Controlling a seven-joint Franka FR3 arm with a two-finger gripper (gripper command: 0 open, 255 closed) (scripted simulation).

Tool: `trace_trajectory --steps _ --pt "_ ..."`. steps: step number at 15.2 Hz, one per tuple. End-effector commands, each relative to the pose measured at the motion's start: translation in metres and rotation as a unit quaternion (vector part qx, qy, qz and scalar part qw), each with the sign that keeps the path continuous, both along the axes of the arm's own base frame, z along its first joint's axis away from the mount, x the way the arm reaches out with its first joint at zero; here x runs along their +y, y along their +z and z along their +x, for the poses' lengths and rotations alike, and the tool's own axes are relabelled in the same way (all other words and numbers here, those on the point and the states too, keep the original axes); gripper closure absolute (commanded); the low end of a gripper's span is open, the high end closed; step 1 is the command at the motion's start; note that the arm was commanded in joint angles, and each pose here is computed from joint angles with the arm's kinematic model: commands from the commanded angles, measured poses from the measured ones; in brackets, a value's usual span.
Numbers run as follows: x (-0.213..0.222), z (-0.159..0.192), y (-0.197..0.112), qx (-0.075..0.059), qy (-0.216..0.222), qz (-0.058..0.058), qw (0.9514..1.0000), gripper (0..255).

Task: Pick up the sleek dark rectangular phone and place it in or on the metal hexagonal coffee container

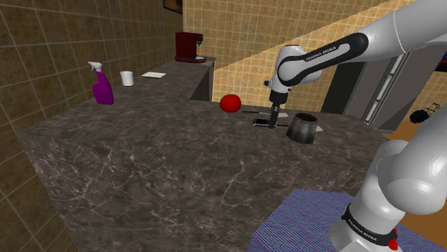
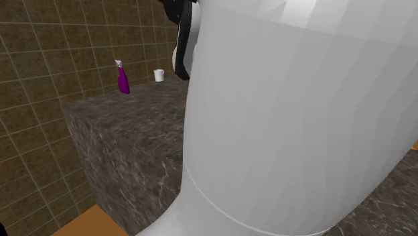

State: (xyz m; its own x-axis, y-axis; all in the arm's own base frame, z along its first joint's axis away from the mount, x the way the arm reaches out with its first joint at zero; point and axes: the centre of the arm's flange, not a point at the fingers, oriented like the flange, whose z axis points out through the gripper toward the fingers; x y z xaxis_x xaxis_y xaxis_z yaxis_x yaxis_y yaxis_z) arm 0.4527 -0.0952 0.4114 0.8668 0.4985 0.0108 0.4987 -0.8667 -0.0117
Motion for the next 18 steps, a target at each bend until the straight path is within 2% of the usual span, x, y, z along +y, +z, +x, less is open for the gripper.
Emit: trace_trajectory --steps 1,18 --pt "0.000 0.000 0.010 0.000 0.000 0.000 1.0000 255" --pt "0.000 0.000 0.100 0.000 0.000 0.000 1.0000 255"
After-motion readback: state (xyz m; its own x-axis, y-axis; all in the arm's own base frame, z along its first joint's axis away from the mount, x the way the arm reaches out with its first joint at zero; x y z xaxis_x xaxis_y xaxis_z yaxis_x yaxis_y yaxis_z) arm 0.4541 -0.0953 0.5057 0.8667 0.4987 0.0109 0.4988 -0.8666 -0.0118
